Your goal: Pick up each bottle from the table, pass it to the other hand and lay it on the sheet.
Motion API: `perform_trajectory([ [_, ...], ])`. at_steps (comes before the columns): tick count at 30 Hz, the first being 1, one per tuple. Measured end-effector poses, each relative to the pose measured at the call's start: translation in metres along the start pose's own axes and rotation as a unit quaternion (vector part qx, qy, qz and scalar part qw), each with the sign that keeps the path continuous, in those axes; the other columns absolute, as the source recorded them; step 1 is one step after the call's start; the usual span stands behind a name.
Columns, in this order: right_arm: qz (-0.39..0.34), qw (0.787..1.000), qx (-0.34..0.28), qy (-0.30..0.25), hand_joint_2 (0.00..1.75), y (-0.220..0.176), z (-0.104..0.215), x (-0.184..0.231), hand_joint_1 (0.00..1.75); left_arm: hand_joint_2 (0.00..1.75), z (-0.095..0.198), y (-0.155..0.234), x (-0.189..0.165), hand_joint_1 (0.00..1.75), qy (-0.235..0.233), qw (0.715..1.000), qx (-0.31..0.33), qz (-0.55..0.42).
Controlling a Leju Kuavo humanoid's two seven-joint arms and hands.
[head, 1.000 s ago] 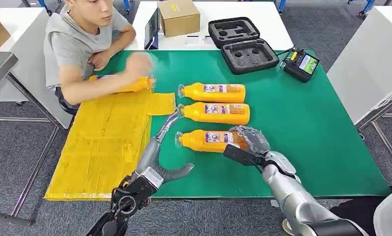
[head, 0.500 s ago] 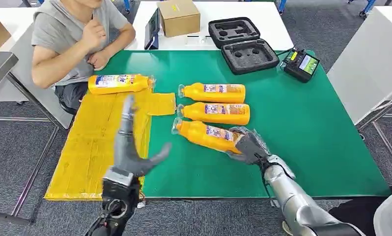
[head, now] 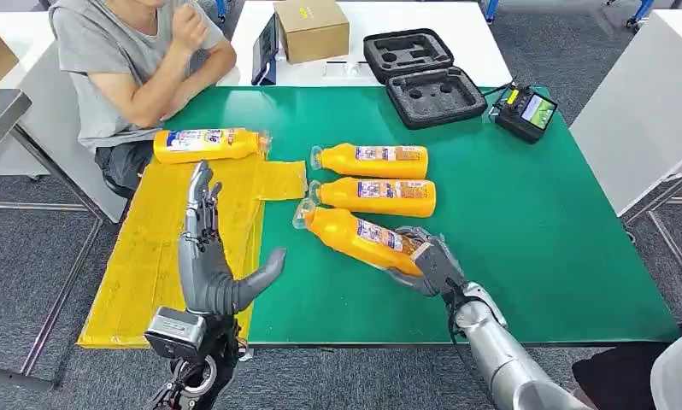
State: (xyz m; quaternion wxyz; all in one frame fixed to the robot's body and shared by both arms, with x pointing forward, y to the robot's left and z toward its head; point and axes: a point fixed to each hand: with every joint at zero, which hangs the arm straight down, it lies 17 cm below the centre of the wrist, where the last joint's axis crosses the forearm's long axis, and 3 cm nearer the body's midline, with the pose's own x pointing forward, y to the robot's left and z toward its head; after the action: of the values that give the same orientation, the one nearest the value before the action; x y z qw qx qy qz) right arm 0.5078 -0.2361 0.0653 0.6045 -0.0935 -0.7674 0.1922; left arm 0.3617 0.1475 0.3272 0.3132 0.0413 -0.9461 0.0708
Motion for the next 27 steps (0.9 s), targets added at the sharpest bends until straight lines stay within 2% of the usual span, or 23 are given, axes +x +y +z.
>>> perform_trajectory([
  [3,-0.009,1.000,-0.021,-0.003,1.75,-0.007,0.003,0.002,1.75,1.75,0.001,0.002,-0.004,0.00,0.010,1.000,-0.002,0.014],
  [8,-0.010,0.999,-0.045,-0.015,1.75,-0.018,0.006,0.008,1.75,1.75,0.016,-0.006,-0.041,0.00,0.072,0.995,-0.021,0.061],
  [15,-0.009,0.996,-0.074,-0.045,1.75,-0.028,0.014,0.026,1.75,1.75,0.068,-0.040,-0.107,0.00,0.182,0.979,-0.060,0.075],
  [19,-0.012,0.995,-0.086,-0.058,1.75,-0.034,0.024,0.033,1.75,1.75,0.099,-0.052,-0.131,0.00,0.233,0.967,-0.071,0.079],
  [27,-0.012,0.993,-0.094,-0.074,1.75,-0.042,0.033,0.044,1.75,1.75,0.123,-0.061,-0.148,0.00,0.269,0.957,-0.081,0.077],
])
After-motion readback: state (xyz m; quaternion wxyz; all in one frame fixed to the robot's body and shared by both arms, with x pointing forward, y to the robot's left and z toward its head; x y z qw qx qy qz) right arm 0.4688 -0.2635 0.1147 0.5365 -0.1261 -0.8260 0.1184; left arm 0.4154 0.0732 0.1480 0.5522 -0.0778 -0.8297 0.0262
